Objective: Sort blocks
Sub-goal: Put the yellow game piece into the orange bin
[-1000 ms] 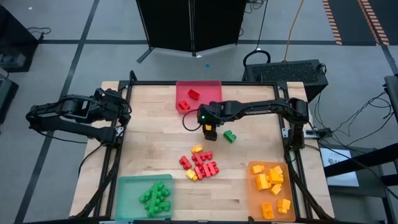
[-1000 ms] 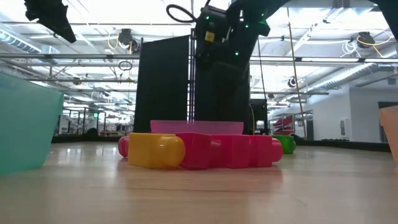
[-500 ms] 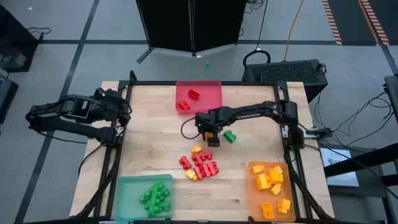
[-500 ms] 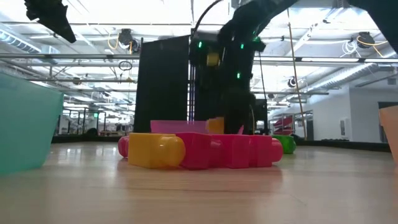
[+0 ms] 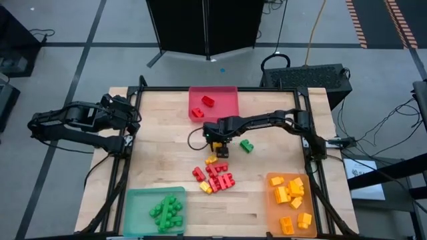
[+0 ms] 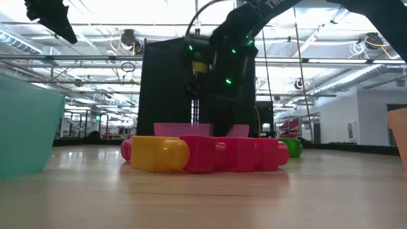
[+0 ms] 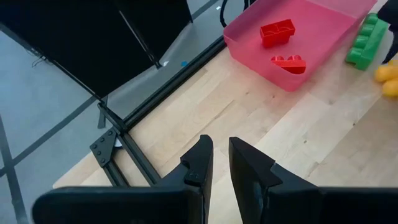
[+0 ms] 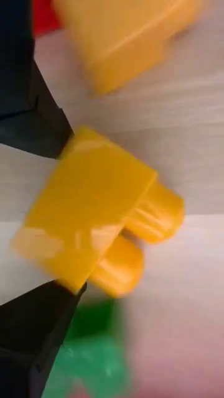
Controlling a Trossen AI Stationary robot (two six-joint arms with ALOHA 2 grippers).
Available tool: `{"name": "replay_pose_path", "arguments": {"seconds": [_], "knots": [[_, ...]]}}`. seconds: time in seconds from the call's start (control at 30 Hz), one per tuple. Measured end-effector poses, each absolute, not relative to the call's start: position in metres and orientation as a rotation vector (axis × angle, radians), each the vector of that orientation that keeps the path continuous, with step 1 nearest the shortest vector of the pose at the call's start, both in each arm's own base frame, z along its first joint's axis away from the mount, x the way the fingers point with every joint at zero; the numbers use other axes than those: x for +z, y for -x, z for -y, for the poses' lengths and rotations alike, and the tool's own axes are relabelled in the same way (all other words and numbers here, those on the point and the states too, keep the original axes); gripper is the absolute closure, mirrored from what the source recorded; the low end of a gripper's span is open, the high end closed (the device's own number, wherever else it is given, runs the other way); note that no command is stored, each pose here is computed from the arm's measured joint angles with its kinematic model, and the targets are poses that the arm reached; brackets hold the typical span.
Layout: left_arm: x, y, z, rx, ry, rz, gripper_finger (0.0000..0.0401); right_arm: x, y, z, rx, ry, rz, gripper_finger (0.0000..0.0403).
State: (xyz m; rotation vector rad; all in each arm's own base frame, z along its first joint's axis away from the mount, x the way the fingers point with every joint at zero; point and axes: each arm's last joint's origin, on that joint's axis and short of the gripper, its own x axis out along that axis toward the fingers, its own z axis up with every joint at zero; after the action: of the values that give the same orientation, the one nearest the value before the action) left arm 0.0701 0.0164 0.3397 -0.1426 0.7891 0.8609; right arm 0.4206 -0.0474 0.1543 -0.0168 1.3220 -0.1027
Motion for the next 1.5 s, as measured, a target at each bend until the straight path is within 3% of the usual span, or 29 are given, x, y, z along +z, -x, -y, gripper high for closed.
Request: {"name": "replay_pose_path", "arguments": {"seconds": [0.33, 0.57, 1.0, 1.3, 1.5], "knots": [[0.34, -0.07, -0.016, 0.862, 0.144, -0.788, 0.0342, 0.182, -0.431, 0.05, -0.075, 0.06, -1.275, 0.0088], [0.34, -0.07, -0.016, 0.862, 0.145, -0.788, 0.0342, 0.196, -0.442, 0.03, 0.117, 0.323, -1.196, 0.0089], [0.34, -0.07, -0.016, 0.862, 0.147, -0.787, 0.0342, 0.161, -0.46, 0.025, 0.192, 0.444, -1.161, 0.0089], [0.34, -0.07, -0.016, 0.858, 0.15, -0.789, 0.0342, 0.14, -0.457, 0.026, 0.176, 0.443, -1.277, 0.0092], [0.34, -0.07, -0.016, 0.857, 0.151, -0.79, 0.0342, 0.137, -0.447, 0.028, 0.072, 0.28, -1.383, 0.0143]]}}
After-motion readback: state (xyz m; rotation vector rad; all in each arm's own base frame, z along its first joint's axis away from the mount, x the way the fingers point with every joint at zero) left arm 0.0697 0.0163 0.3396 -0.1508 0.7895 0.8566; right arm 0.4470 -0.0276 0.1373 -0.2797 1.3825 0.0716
